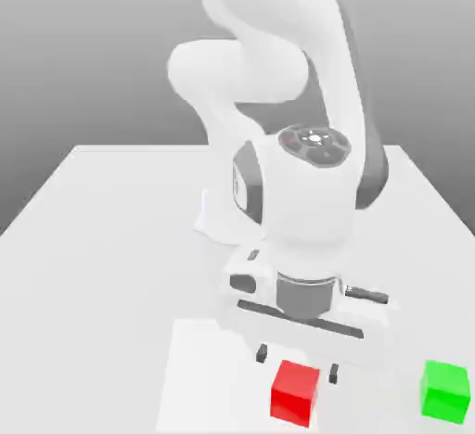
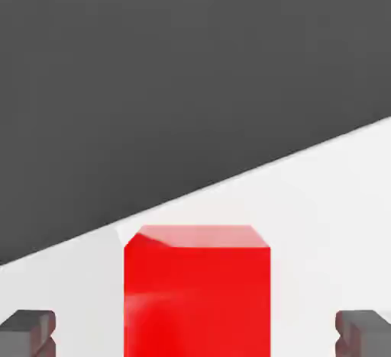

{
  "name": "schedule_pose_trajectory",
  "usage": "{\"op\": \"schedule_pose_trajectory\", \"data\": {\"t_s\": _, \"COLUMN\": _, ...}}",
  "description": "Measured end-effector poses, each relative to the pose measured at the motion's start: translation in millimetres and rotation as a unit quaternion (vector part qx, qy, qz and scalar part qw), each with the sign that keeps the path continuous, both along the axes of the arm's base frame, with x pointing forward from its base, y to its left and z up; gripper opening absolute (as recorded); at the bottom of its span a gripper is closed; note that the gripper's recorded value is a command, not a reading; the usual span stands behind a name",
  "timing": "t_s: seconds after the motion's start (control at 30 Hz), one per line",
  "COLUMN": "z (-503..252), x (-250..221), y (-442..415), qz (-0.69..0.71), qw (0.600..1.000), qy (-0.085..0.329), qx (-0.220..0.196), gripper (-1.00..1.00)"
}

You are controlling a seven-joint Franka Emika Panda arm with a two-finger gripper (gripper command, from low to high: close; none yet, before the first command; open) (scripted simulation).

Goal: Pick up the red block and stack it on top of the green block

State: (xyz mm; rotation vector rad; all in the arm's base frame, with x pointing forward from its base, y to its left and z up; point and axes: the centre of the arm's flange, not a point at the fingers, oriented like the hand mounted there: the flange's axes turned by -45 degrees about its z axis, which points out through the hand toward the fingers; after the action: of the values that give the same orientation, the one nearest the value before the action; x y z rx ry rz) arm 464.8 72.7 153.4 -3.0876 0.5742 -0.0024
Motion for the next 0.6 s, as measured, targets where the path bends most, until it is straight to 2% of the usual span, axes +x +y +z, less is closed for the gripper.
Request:
{"op": "schedule_pose_trajectory", "data": {"t_s": 0.23, "z": -3.1, "x": -0.2, "y": 0.2, "qz": 0.0, "qw": 1.0, "qy": -0.001, "qx": 0.0, "gripper": -1.0}}
{"op": "schedule_pose_trajectory", "data": {"t_s": 0.4, "z": 50.1, "x": 0.0, "y": 4.0, "qz": 0.002, "qw": 1.0, "qy": 0.0, "qx": 0.0, "gripper": -1.0}}
{"op": "schedule_pose_trajectory", "data": {"t_s": 0.6, "z": 80.2, "x": -6.7, "y": 151.0, "qz": 0.078, "qw": 0.997, "qy": 0.001, "qx": 0.001, "gripper": -1.0}}
